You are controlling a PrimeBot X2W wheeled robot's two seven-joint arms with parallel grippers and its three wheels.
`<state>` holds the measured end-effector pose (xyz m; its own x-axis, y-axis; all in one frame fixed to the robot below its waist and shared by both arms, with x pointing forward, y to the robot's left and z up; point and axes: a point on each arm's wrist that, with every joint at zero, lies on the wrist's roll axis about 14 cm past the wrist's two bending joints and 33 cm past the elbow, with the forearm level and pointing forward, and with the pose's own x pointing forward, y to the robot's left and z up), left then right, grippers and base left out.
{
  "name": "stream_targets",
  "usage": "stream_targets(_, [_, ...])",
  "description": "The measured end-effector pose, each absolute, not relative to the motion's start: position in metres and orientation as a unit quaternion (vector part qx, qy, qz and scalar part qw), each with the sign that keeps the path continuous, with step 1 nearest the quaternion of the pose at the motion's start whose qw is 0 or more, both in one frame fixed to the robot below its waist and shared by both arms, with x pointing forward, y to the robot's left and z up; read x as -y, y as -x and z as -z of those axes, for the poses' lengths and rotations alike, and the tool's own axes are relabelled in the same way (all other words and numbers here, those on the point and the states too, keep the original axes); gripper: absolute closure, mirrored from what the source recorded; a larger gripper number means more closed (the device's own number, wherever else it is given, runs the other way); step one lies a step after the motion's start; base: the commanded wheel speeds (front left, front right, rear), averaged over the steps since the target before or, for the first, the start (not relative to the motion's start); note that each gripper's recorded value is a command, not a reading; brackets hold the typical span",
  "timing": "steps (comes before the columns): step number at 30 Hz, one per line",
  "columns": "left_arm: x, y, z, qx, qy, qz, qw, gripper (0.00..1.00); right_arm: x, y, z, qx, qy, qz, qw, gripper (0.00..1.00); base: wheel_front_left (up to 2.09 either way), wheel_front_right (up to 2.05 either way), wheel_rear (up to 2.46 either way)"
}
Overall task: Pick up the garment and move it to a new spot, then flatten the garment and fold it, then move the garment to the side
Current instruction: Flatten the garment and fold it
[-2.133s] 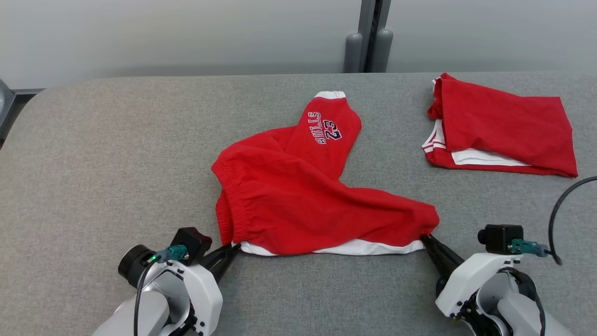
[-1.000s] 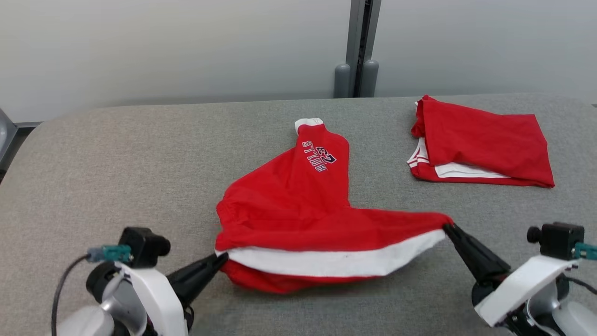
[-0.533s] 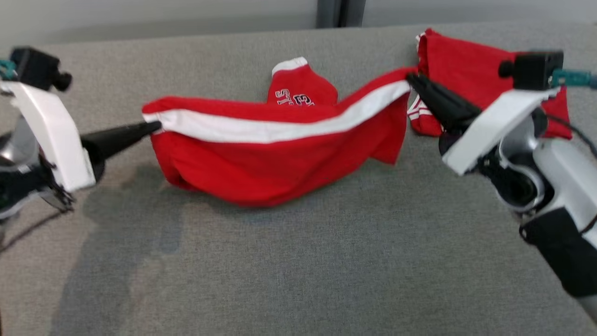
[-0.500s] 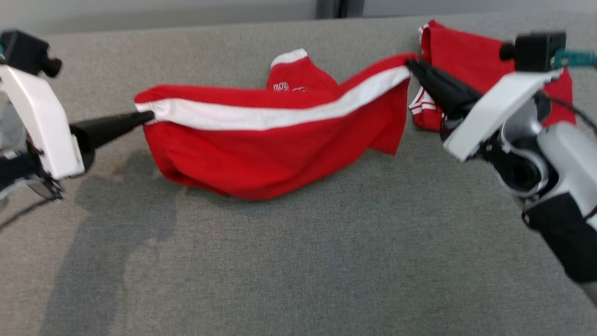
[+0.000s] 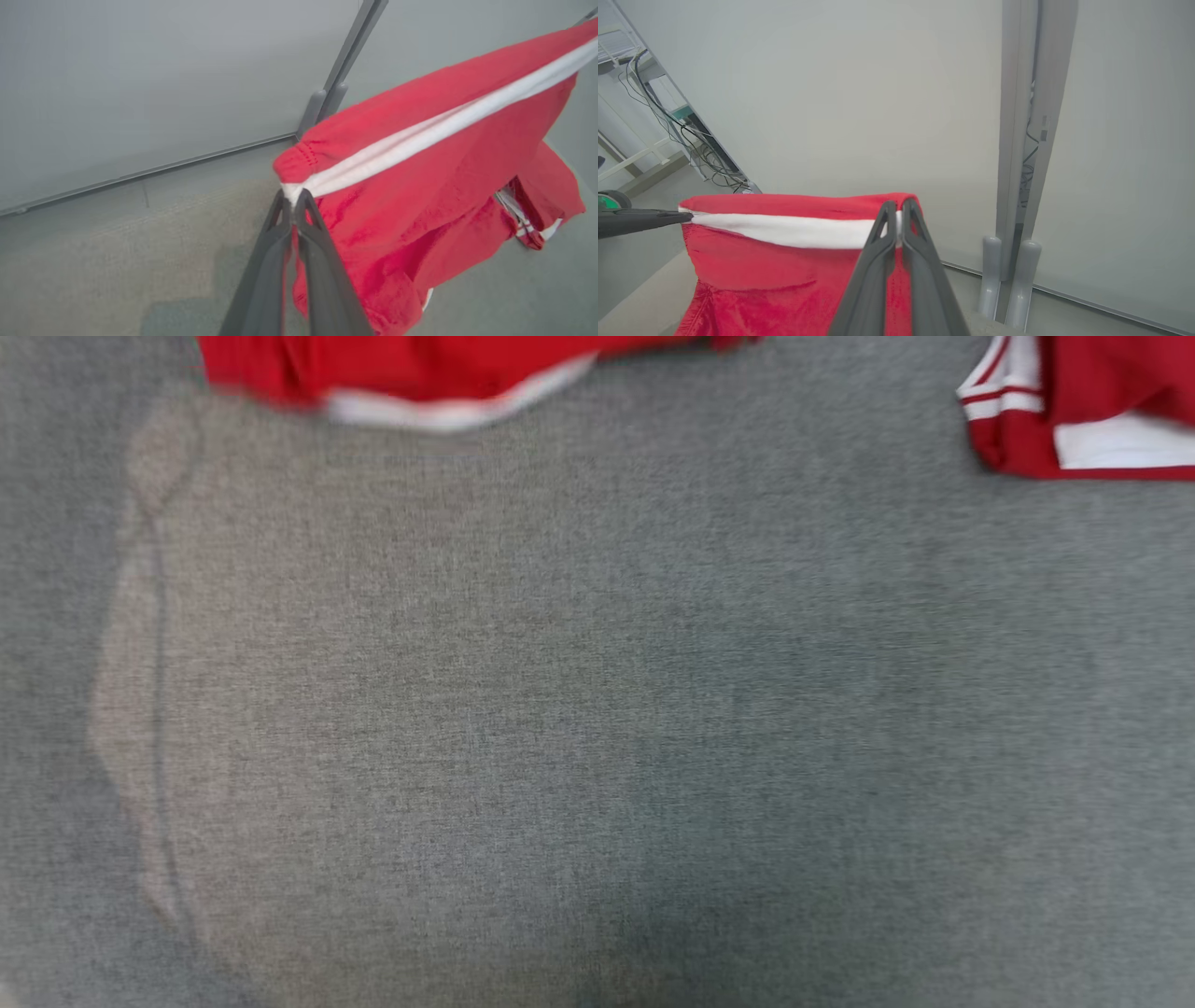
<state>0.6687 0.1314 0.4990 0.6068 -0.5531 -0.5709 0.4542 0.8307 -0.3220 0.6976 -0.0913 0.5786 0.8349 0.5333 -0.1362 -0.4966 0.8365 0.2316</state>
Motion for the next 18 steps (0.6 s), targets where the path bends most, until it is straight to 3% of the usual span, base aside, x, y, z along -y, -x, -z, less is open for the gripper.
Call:
stream_targets(5, [-0.131,-0.719,-0.535,-0.212,0.028,0.256,0.943,1.0,0.084,-0.731,-0.604,-0.002,-0.066,-0.264,0.962,1.0,0.0,0.0,0.0])
stream_targets(11, [-0.129,-0.735,-0.571,-0.112,0.026,0.251,0.961,1.0,0.08,-0.735,-0.654,0.147,-0.044,-0.261,0.953,1.0,0.0,0.0,0.0])
stream_targets(15, [-0.13,-0.73,-0.552,-0.143,0.024,0.255,0.956,1.0,0.079,-0.733,-0.657,0.18,-0.016,-0.26,0.948,1.0,0.0,0.0,0.0])
stream_targets(18, [-0.126,-0.713,-0.515,-0.208,0.025,0.268,0.94,1.0,0.072,-0.731,-0.628,0.135,-0.002,-0.271,0.953,1.0,0.0,0.0,0.0])
